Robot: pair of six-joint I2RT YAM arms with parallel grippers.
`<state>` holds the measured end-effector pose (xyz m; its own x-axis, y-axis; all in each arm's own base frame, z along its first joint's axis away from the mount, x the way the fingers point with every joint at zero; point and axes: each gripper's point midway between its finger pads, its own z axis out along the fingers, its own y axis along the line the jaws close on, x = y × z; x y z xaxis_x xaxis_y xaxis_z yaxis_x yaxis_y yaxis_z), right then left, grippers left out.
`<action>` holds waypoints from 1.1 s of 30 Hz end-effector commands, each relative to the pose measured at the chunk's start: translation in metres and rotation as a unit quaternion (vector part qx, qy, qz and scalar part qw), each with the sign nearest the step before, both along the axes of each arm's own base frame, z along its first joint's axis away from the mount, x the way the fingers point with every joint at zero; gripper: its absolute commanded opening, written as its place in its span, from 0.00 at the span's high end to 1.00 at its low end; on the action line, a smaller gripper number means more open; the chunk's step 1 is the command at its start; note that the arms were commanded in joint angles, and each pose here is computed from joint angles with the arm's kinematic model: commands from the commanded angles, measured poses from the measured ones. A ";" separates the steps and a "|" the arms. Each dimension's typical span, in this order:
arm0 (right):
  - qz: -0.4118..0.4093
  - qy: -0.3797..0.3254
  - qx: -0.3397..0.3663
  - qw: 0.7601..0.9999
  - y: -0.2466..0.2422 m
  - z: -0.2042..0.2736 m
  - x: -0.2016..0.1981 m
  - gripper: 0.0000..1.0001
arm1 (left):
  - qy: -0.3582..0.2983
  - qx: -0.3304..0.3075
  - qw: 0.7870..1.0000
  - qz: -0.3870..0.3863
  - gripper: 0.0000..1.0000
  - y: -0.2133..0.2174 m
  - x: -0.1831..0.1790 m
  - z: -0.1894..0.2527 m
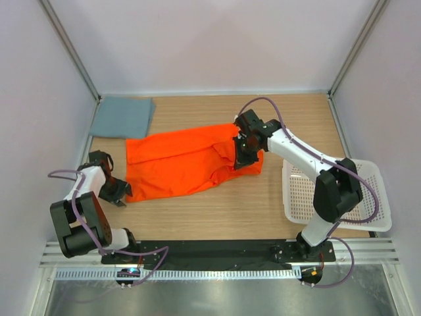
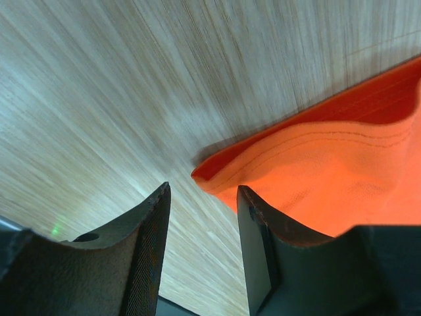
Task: Fold and stack the t-shirts
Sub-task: Fold the tshirt
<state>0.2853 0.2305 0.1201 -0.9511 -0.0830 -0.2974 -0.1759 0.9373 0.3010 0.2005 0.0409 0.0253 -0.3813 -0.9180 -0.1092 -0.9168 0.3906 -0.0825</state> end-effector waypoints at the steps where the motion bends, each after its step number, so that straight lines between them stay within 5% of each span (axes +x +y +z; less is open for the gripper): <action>1: 0.005 -0.026 0.004 1.000 -0.005 0.019 -0.002 0.98 | 0.004 0.010 1.000 0.015 0.54 0.007 0.004 -0.007; 6: -0.001 -0.033 0.003 0.999 -0.014 0.030 -0.009 0.99 | 0.016 -0.001 1.000 0.013 0.59 0.005 0.003 -0.018; 17: -0.023 0.009 0.007 1.000 -0.044 0.003 -0.065 0.99 | 0.029 -0.018 0.999 0.020 1.00 -0.005 -0.011 -0.025; 26: -0.035 0.013 0.002 0.999 -0.060 -0.005 -0.089 0.99 | 0.017 -0.041 0.999 0.015 1.00 -0.016 -0.017 -0.011; 33: -0.075 -0.011 0.037 0.996 -0.075 0.030 -0.033 0.99 | 0.003 -0.019 0.999 -0.027 1.00 -0.006 -0.006 0.006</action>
